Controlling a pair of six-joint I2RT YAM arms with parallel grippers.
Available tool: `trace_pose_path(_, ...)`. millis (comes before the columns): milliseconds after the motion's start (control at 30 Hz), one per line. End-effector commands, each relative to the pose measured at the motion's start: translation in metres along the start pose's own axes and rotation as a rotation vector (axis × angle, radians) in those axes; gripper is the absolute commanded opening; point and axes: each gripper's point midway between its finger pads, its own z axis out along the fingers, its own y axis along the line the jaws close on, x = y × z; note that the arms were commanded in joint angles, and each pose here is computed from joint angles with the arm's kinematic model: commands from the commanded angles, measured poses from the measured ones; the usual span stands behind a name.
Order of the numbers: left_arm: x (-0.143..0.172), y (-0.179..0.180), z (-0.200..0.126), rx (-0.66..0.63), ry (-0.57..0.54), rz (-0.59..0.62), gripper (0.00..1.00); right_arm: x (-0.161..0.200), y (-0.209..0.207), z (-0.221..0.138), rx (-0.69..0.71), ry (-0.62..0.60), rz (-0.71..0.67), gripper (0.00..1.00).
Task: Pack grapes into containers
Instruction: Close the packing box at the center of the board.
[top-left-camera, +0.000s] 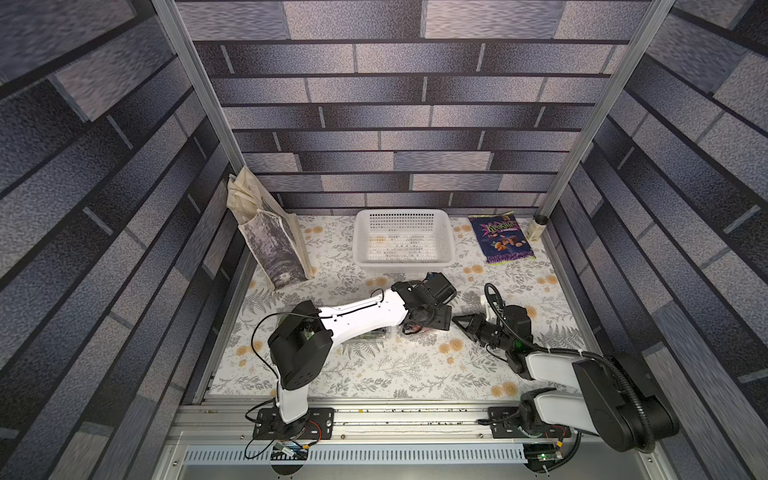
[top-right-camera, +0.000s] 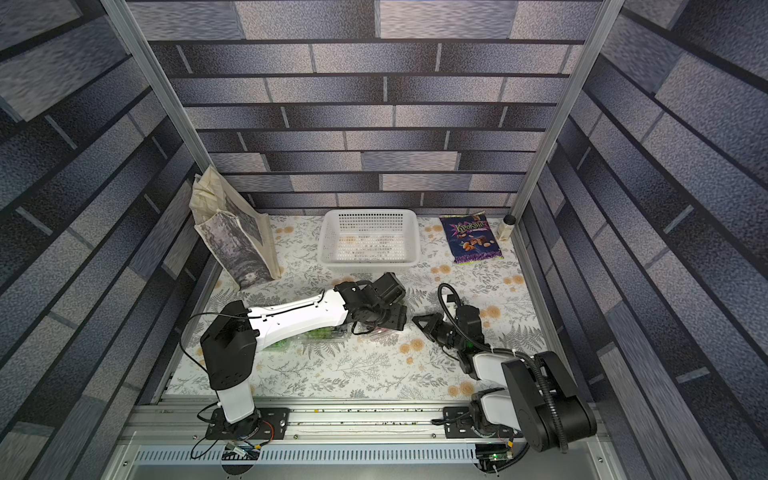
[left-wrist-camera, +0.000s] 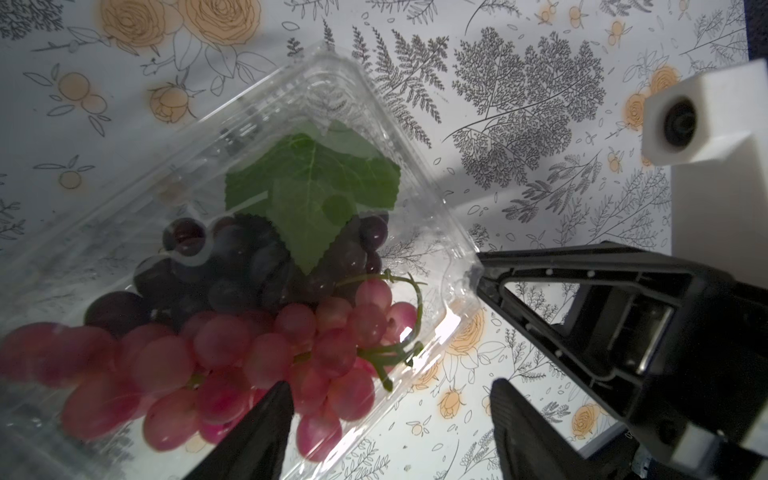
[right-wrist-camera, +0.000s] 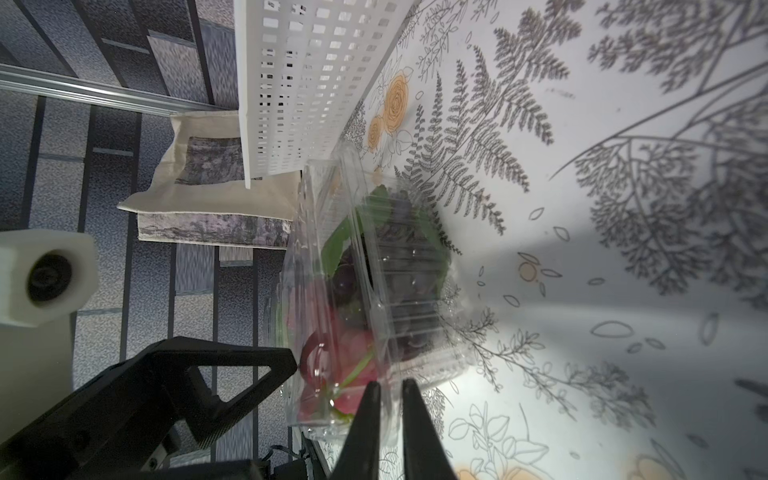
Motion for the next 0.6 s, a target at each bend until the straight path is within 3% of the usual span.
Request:
trace_pose_path(0, 0.000, 0.008, -0.002, -0.010, 0.004, -0.024, 0.77, 0.001, -0.001, -0.003, 0.014, 0.004, -0.002, 0.30)
trace_pose_path(200, -0.014, 0.014, -0.034, 0.004, -0.078, -0.058, 0.80, -0.009, 0.014, -0.018, 0.089, -0.023, -0.095, 0.49)
trace_pose_path(367, -0.008, 0.033, -0.052, -0.012, -0.106, -0.115, 0.82, -0.016, 0.036, -0.036, 0.137, -0.038, -0.215, 0.64)
trace_pose_path(567, 0.003, 0.062, -0.059, -0.041, -0.158, -0.213, 0.86, -0.023, 0.051, -0.035, 0.135, -0.021, -0.262, 0.71)
